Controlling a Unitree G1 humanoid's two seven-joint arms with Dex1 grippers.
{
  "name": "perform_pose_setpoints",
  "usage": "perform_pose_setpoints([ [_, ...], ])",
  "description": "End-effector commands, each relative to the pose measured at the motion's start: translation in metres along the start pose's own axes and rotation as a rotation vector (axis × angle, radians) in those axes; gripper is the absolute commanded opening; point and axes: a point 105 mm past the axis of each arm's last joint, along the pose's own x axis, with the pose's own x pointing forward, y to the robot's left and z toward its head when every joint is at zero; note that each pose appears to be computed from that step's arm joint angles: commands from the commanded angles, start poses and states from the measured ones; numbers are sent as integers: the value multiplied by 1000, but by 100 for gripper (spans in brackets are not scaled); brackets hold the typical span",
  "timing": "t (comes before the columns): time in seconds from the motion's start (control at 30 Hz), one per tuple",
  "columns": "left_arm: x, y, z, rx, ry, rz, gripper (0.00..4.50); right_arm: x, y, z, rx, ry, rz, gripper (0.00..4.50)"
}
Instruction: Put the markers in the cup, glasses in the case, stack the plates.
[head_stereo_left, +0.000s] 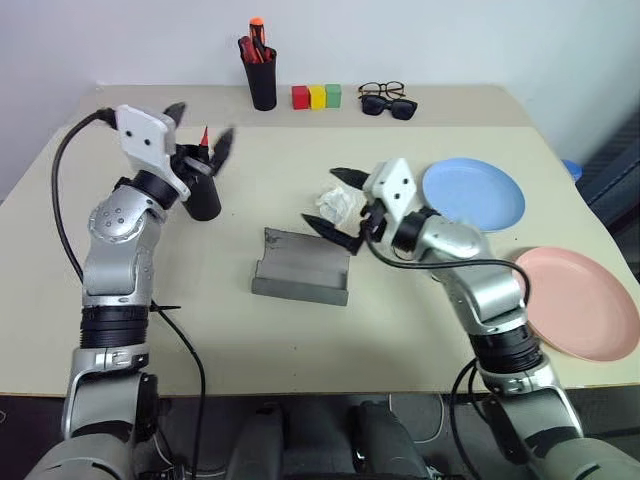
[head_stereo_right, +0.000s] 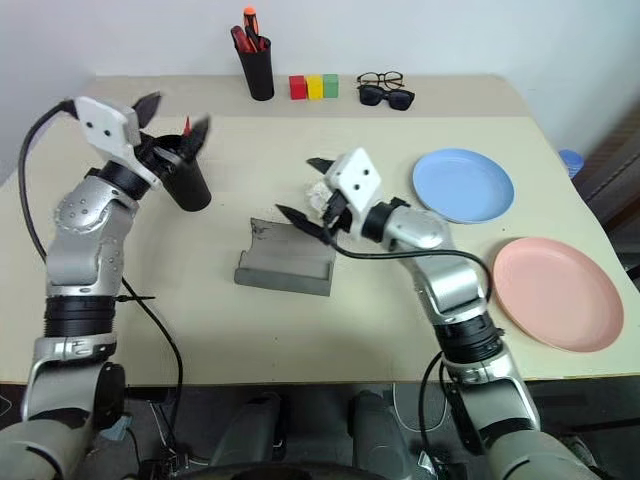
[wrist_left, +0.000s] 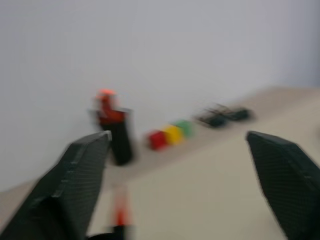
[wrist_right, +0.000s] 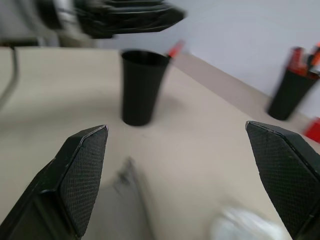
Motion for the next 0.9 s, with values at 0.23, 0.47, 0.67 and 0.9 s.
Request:
perform_pose_setpoints([
  [0.23, -41, -100, -37, 26, 389, -718, 446, -36, -8, -1, -64, 72, 49, 450],
  [0.47, -42, -119, -72, 58, 543, -852, 446, -47, -2, -7, -52, 107, 54, 450],
  [0.67, -45, -122, -87, 69, 603, -905, 206, -52, 0, -11, -48, 121, 35, 450],
  [0.9, -36, -119, -79, 49, 545, -851, 3, -55, 2, -14, -41, 131, 29, 450],
])
